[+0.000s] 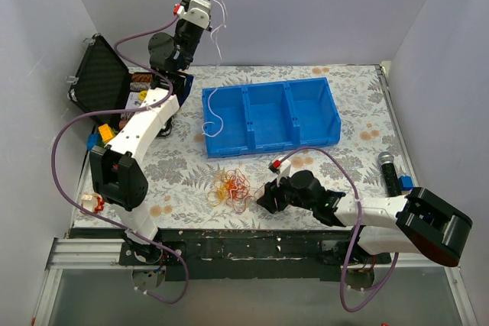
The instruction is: Untangle the cables
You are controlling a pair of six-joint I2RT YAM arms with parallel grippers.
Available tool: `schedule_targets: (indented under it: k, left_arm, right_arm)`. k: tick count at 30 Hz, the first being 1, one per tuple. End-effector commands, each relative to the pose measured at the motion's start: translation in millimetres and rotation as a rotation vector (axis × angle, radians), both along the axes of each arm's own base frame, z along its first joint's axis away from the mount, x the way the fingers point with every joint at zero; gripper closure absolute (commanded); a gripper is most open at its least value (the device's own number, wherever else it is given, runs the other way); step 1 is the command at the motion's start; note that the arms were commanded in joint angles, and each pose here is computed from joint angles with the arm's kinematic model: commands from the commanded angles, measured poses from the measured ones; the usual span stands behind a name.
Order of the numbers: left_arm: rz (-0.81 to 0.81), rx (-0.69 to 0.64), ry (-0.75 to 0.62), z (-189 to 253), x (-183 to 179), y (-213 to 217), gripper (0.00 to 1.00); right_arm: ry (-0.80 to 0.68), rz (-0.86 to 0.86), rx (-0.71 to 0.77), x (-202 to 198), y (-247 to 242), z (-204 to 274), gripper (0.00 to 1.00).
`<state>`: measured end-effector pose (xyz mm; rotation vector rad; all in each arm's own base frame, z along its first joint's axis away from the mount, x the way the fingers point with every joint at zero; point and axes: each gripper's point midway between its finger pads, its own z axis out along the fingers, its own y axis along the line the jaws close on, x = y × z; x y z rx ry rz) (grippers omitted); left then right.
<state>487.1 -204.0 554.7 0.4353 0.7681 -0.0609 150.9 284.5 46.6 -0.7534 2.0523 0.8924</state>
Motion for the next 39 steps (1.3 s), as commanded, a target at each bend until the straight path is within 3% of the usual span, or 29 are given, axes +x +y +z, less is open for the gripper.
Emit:
schedule_targets:
  k: [1, 7, 19, 24, 30, 39]
  left_arm:
    - [-0.004, -0.047, -0.12, 53.3, -40.7, 16.1, 0.98]
    - [-0.046, -0.057, -0.148, 75.6, -46.7, 11.4, 0.98]
    - [0.036, 0.048, -0.075, 15.3, -16.4, 6.3, 0.97]
    - [0.11, 0.166, 0.017, -49.2, -1.1, 8.2, 0.97]
    - [0.121, 0.319, 0.267, -157.3, 9.2, 8.3, 0.97]
    - [0.077, 0.452, 0.599, -278.5, 11.2, -0.2, 0.93]
  right_arm:
    - [-0.017, -0.001, 0.031, 0.5, 1.5, 7.7, 0.45]
    - [-0.013, 0.003, 0.03, 0.6, 3.6, 7.3, 0.45]
    - [-0.011, 0.001, 0.029, 0.6, 2.8, 7.0, 0.46]
    - [-0.009, -0.007, 0.03, 0.7, 1.3, 6.8, 0.46]
    - [-0.007, -0.008, 0.024, -0.1, 0.0, 5.1, 0.46]
    - [-0.006, -0.019, 0.024, 2.0, 0.3, 6.7, 0.46]
